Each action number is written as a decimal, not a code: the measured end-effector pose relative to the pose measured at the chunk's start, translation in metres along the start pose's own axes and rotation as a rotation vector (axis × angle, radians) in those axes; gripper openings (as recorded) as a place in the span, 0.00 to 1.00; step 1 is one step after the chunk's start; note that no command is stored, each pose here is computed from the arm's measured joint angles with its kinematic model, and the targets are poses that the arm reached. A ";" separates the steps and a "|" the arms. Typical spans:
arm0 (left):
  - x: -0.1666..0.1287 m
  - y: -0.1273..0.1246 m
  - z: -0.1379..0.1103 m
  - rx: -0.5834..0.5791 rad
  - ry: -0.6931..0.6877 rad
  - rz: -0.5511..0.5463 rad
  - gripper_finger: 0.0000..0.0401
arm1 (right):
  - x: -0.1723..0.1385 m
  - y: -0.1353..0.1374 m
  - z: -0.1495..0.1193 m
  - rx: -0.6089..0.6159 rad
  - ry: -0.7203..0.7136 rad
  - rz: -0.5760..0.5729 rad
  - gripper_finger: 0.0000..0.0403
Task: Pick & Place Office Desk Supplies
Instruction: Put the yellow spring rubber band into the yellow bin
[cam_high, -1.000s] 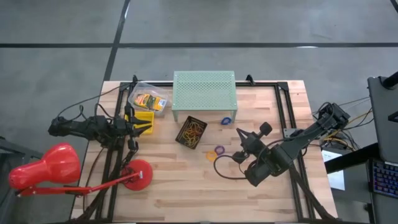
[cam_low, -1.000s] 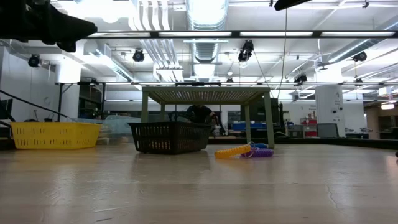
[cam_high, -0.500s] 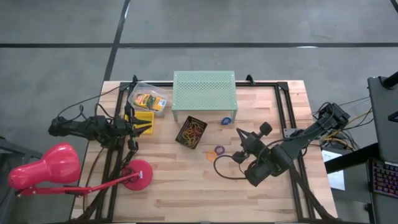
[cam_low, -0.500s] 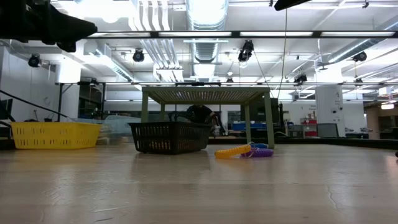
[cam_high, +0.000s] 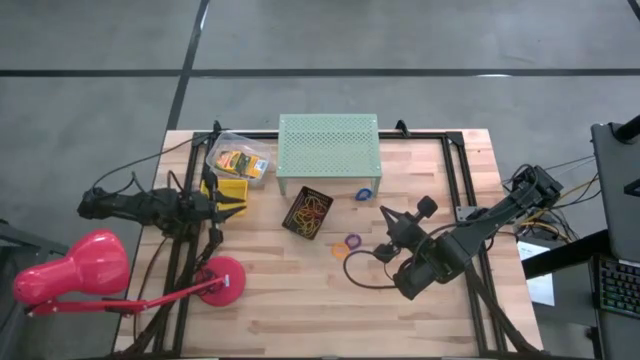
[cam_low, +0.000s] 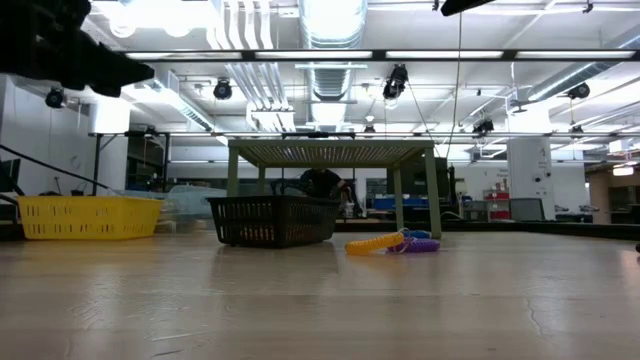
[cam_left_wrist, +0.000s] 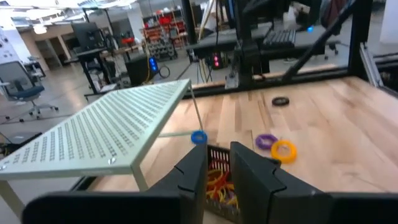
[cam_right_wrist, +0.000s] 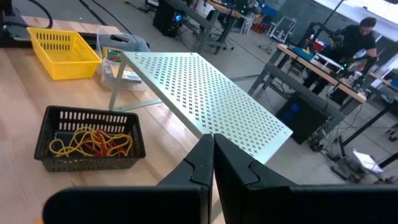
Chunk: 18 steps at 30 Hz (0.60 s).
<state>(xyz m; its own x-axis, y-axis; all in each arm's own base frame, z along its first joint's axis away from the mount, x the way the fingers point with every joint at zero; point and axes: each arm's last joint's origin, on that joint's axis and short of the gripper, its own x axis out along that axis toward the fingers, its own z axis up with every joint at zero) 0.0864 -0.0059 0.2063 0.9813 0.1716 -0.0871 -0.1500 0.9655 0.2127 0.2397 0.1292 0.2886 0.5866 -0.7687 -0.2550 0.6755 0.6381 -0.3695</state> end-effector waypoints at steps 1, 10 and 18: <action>0.000 0.000 -0.001 0.002 0.005 -0.002 0.18 | 0.000 0.000 0.000 -0.006 0.000 0.000 0.02; 0.001 -0.001 -0.003 -0.070 0.018 -0.005 0.18 | 0.000 0.001 -0.002 0.012 0.046 0.030 0.02; 0.001 -0.001 -0.004 -0.070 0.024 -0.006 0.18 | 0.000 0.006 -0.004 -0.065 0.145 0.124 0.02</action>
<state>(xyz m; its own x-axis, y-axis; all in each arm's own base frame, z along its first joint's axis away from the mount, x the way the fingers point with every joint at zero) 0.0867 -0.0060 0.2024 0.9791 0.1699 -0.1119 -0.1532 0.9777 0.1435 0.2419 0.1324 0.2832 0.5900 -0.6855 -0.4266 0.5690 0.7279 -0.3827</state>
